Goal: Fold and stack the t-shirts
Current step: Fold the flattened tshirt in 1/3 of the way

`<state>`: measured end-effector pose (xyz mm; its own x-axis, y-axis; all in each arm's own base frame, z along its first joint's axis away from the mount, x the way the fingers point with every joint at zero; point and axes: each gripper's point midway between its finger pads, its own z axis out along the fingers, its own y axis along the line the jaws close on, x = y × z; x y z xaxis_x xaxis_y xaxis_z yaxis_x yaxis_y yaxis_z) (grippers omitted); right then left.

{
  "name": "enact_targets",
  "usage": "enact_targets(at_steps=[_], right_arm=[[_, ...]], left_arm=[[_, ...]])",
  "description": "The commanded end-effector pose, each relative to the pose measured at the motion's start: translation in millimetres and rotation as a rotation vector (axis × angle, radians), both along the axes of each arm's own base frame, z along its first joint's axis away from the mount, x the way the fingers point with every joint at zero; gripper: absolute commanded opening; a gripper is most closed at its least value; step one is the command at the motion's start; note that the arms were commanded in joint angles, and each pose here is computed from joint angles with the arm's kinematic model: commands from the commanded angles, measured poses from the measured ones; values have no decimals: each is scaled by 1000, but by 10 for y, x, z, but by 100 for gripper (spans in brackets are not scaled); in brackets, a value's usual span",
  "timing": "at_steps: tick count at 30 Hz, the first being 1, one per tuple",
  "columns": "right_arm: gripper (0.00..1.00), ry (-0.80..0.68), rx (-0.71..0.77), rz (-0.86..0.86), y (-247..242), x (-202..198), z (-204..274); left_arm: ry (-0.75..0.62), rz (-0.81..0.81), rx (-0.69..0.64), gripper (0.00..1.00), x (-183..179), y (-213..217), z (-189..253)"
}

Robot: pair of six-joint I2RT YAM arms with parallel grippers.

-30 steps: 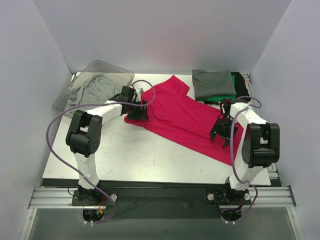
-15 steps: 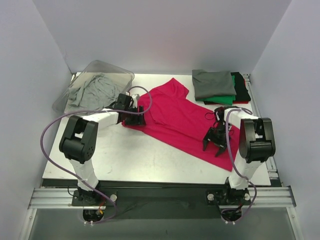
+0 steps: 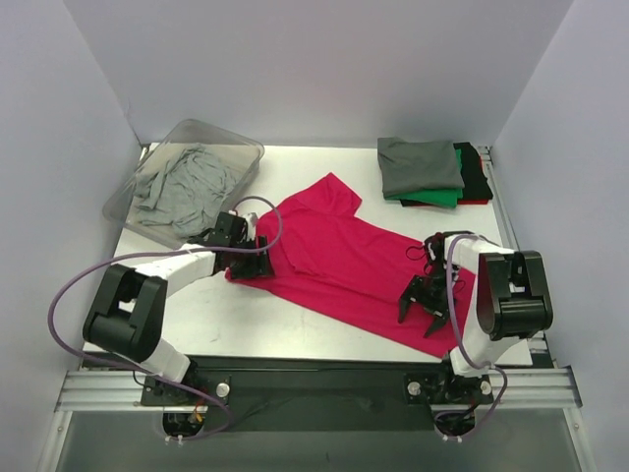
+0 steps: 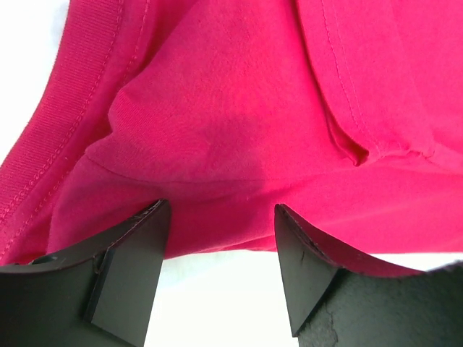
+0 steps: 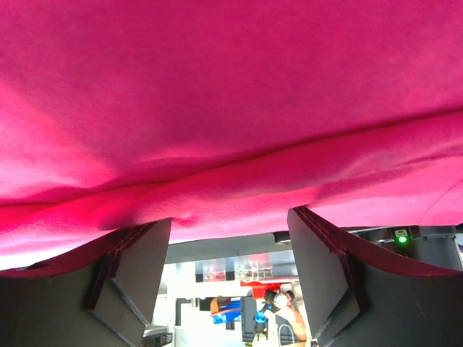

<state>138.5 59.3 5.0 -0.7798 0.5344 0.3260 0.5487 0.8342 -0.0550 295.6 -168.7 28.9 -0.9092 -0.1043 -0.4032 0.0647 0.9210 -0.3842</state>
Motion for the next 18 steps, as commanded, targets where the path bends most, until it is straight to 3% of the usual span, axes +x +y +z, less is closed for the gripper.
enact_targets(at_steps=[1, 13, 18], right_arm=[[67, 38, -107, 19, -203, -143, 39], [66, -101, -74, 83, -40, 349, 411], [66, -147, -68, 103, 79, 518, 479]], left_arm=[[123, 43, 78, 71, -444, 208, -144], [-97, -44, -19, 73, -215, -329, 708], [-56, -107, -19, 61, -218, -623, 575]])
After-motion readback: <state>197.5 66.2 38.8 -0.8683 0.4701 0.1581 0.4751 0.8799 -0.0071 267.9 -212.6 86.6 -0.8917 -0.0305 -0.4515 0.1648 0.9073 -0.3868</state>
